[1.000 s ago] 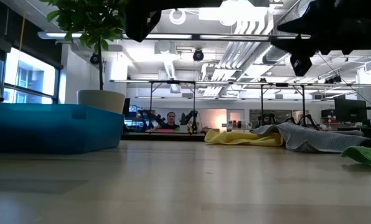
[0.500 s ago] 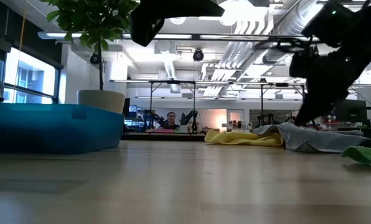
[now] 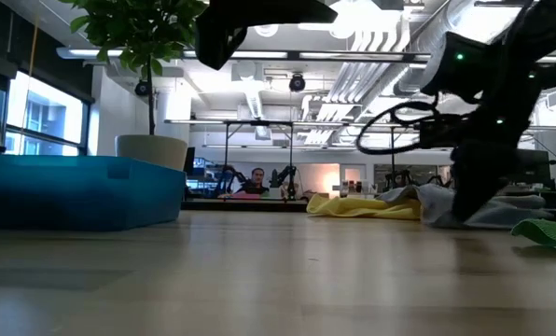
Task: Fold microfiber towels
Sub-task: Fold the gray towel on the table
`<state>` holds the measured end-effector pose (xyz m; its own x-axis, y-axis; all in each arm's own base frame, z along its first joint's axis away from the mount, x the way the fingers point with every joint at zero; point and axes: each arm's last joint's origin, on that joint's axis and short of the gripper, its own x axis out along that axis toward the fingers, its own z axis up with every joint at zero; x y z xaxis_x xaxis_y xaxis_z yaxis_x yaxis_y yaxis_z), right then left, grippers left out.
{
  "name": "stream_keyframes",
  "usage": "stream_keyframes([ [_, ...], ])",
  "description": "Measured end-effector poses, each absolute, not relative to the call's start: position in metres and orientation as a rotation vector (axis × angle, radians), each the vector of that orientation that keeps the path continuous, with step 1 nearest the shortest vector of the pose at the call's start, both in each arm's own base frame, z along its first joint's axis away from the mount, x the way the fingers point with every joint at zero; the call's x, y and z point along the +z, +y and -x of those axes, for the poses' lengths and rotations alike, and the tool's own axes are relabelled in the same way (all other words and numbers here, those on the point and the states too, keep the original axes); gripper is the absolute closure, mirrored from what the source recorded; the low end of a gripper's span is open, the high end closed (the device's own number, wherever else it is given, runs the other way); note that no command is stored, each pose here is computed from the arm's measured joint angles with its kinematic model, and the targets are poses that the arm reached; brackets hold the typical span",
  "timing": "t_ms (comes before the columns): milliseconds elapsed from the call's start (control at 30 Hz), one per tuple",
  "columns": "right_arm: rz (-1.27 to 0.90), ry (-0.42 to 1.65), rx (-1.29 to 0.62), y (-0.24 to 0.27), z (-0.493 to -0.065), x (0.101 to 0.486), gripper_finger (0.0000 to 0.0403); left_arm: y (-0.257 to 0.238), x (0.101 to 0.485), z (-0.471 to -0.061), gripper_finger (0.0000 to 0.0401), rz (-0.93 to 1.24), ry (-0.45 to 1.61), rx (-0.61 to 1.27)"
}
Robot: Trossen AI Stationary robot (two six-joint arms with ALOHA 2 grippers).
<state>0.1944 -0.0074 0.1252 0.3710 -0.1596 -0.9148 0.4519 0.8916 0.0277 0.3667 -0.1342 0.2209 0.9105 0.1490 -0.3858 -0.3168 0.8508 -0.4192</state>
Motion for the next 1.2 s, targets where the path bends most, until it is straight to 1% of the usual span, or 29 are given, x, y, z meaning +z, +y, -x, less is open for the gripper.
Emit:
stream_keyframes([
  [100,-0.276,1.074,-0.361,-0.007,-0.209,0.122,0.0265,-0.134,0.221,-0.367,0.0231,0.497,0.351,0.249],
  [300,-0.234,0.881,-0.237,-0.001,-0.251,0.113,0.0265,-0.134,0.221,-0.367,0.0231,0.497,0.351,0.249],
  [500,-0.153,0.796,-0.180,0.005,-0.299,0.101,0.0265,-0.134,0.221,-0.367,0.0231,0.496,0.352,0.249],
  [633,-0.116,0.770,-0.133,0.012,-0.325,0.108,0.0265,-0.135,0.221,-0.366,0.0231,0.496,0.353,0.248],
  [733,-0.085,0.704,-0.105,0.016,-0.341,0.127,0.0265,-0.137,0.221,-0.366,0.0231,0.494,0.355,0.244],
  [800,-0.080,0.711,-0.101,0.018,-0.344,0.138,0.0265,-0.139,0.221,-0.365,0.0231,0.493,0.359,0.236],
  [900,-0.083,0.787,-0.089,0.019,-0.339,0.149,0.0265,-0.143,0.220,-0.364,0.0231,0.500,0.382,0.190],
  [1033,-0.092,0.893,-0.074,0.028,-0.321,0.163,0.0269,-0.146,0.219,-0.363,0.0231,0.511,0.417,0.128],
  [1200,-0.070,1.037,-0.100,0.050,-0.295,0.172,0.0288,-0.144,0.218,-0.363,0.0231,0.476,0.437,0.106],
])
